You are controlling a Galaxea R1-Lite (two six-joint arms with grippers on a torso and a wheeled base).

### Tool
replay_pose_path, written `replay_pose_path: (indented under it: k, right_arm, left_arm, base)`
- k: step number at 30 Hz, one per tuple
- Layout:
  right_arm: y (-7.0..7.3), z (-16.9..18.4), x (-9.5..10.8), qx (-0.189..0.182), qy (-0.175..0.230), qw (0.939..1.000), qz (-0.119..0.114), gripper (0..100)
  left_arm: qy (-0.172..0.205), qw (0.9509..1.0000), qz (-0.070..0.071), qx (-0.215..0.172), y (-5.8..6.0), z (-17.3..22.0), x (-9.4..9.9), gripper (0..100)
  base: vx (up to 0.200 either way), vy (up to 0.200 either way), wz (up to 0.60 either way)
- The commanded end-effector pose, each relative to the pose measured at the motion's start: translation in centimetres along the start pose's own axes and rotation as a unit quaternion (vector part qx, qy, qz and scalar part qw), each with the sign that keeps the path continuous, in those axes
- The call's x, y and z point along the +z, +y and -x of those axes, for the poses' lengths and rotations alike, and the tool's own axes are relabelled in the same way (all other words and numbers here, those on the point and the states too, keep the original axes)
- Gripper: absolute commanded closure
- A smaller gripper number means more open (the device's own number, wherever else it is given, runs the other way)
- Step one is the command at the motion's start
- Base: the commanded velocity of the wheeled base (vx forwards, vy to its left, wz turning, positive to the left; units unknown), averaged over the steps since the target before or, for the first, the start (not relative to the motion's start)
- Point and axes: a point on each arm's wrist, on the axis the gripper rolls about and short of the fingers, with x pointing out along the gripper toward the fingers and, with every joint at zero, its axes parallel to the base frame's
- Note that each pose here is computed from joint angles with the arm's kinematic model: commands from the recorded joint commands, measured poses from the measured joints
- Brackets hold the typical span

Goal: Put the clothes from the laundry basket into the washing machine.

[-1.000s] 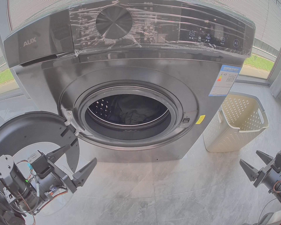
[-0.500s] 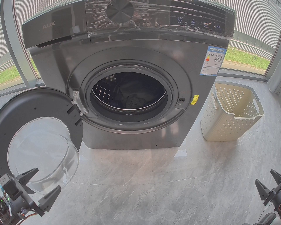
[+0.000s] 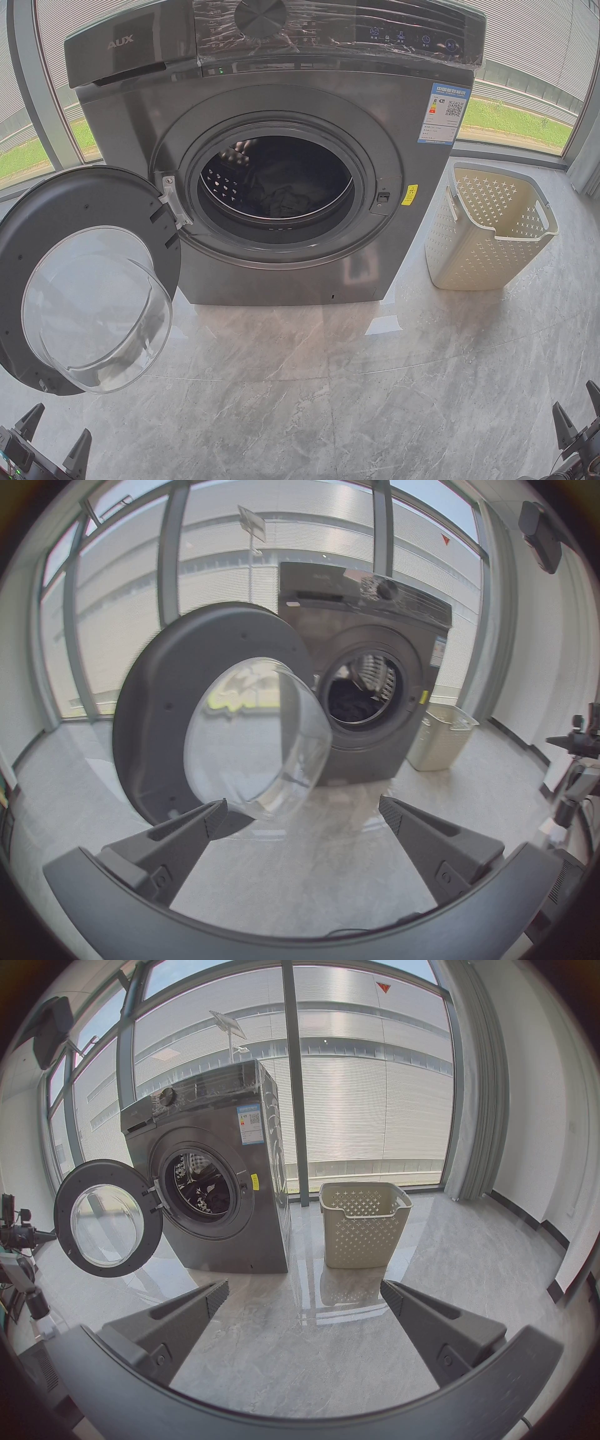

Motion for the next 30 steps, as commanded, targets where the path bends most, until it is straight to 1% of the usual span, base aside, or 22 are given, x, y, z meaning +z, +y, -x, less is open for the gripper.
replay_pose_path:
  k: [1, 3, 4, 5, 6, 7, 9, 10, 12, 16, 30]
  right_arm:
    - [0.14, 0.73, -1.18, -0.014, -0.024, 0.9995, 0.011, 0]
    - [0.13, 0.73, -1.16, -0.017, -0.025, 0.9995, 0.007, 0]
    - [0.13, 0.73, -1.18, -0.018, -0.024, 0.9995, 0.009, 0]
    - [0.14, 0.73, -1.18, -0.017, -0.024, 0.9995, 0.013, 0]
    - [0.14, 0.73, -1.18, -0.017, -0.024, 0.9995, 0.014, 0]
    - [0.14, 0.73, -1.18, -0.016, -0.024, 0.9995, 0.015, 0]
    - [0.14, 0.73, -1.15, -0.014, -0.026, 0.9995, 0.011, 0]
    - [0.14, 0.73, -1.15, -0.015, -0.026, 0.9995, 0.009, 0]
    - [0.14, 0.73, -1.15, -0.015, -0.026, 0.9995, 0.007, 0]
    - [0.15, 0.73, -1.16, -0.014, -0.025, 0.9995, 0.01, 0]
    - [0.14, 0.73, -1.15, -0.015, -0.026, 0.9995, 0.008, 0]
  left_arm:
    - [-0.056, 0.9976, -0.009, 0.039, -0.19, 1.07, -1.2, 0]
    - [-0.056, 0.9974, -0.007, 0.044, -0.17, 1.07, -1.2, 0]
    - [-0.058, 0.9973, -0.007, 0.045, -0.15, 1.09, -1.21, 0]
    - [-0.058, 0.9972, -0.016, 0.043, -0.17, 1.1, -1.21, 0]
    - [-0.058, 0.9973, -0.016, 0.043, -0.17, 1.1, -1.21, 0]
    - [-0.058, 0.9973, -0.009, 0.044, -0.16, 1.09, -1.21, 0]
    - [-0.058, 0.9973, -0.001, 0.046, -0.15, 1.1, -1.16, 0]
    - [-0.057, 0.9974, -0.005, 0.044, -0.15, 1.08, -1.2, 0]
    - [-0.058, 0.9975, -0.007, 0.041, -0.18, 1.09, -1.21, 0]
    - [-0.058, 0.9975, -0.006, 0.04, -0.17, 1.09, -1.21, 0]
    - [-0.058, 0.9975, -0.007, 0.04, -0.17, 1.09, -1.21, 0]
  base:
    - [0.0, 0.0, 0.0]
    - [0.0, 0.0, 0.0]
    - [-0.2, 0.0, 0.0]
    - [-0.2, 0.0, 0.0]
    - [-0.2, 0.0, 0.0]
    - [0.0, 0.0, 0.0]
    - [0.0, 0.0, 0.0]
    - [0.0, 0.0, 0.0]
    - [0.0, 0.0, 0.0]
    - [0.0, 0.0, 0.0]
    - [0.0, 0.0, 0.0]
